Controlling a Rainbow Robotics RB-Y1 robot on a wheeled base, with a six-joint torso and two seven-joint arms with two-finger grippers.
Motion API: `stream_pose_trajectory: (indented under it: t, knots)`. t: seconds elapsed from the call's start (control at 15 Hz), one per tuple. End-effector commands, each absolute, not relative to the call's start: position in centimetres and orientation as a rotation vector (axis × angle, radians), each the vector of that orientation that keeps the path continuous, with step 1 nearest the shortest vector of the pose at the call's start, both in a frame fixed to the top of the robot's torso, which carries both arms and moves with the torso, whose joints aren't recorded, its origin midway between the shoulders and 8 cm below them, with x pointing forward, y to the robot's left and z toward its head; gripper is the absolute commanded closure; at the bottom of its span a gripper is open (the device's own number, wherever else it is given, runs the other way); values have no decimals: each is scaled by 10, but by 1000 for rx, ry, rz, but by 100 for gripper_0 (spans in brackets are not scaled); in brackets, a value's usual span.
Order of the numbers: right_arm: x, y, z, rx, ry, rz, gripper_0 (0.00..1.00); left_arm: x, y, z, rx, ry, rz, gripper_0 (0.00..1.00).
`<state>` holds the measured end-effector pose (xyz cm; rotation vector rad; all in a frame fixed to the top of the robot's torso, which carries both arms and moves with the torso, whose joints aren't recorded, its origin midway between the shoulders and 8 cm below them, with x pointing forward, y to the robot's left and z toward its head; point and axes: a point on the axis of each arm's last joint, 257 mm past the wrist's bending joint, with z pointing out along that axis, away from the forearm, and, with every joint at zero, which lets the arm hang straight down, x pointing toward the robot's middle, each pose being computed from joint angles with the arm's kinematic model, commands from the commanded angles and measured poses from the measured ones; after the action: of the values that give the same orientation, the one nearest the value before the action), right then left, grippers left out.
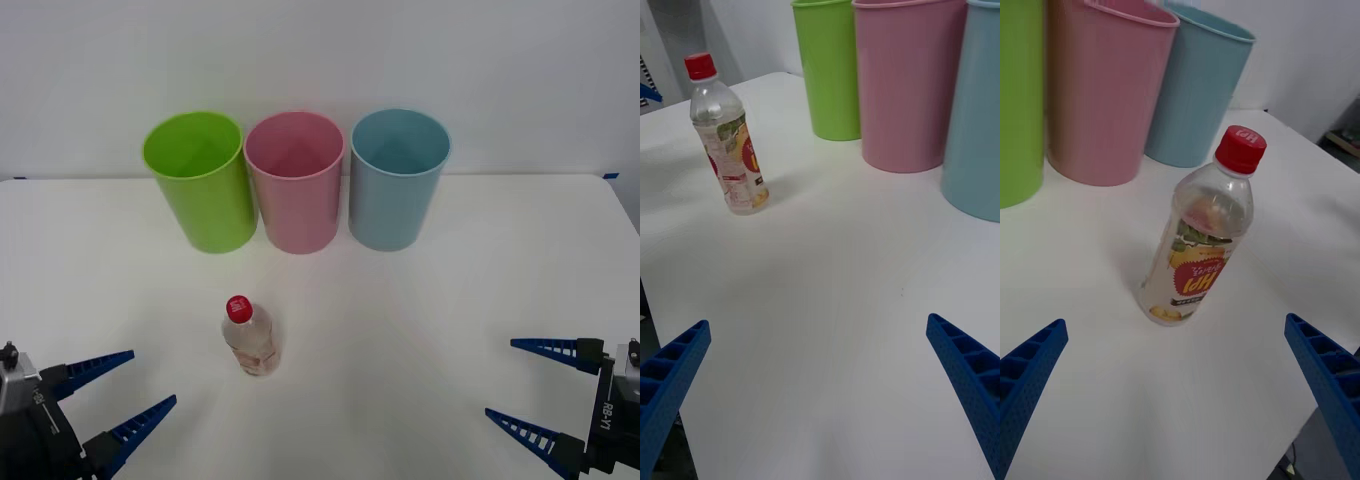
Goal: Put cans in the blue bin and PET bottles in the pink bin and trash in the green bin.
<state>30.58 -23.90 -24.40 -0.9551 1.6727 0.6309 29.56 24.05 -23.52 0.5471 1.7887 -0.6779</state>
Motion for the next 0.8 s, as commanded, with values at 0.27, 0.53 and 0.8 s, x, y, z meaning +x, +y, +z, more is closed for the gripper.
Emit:
stream_pose_trajectory:
  t: [0.27,0.53,0.8]
  knots:
    - [306,-239,-244,-955,1673,631,0,297,245,-237,532,1737,-685,0]
    - [306,-239,-244,-955,1673,631,0,296,247,-237,519,1725,-698,0]
    - [306,-239,-244,-955,1673,631,0,302,250,-245,515,1692,-696,0]
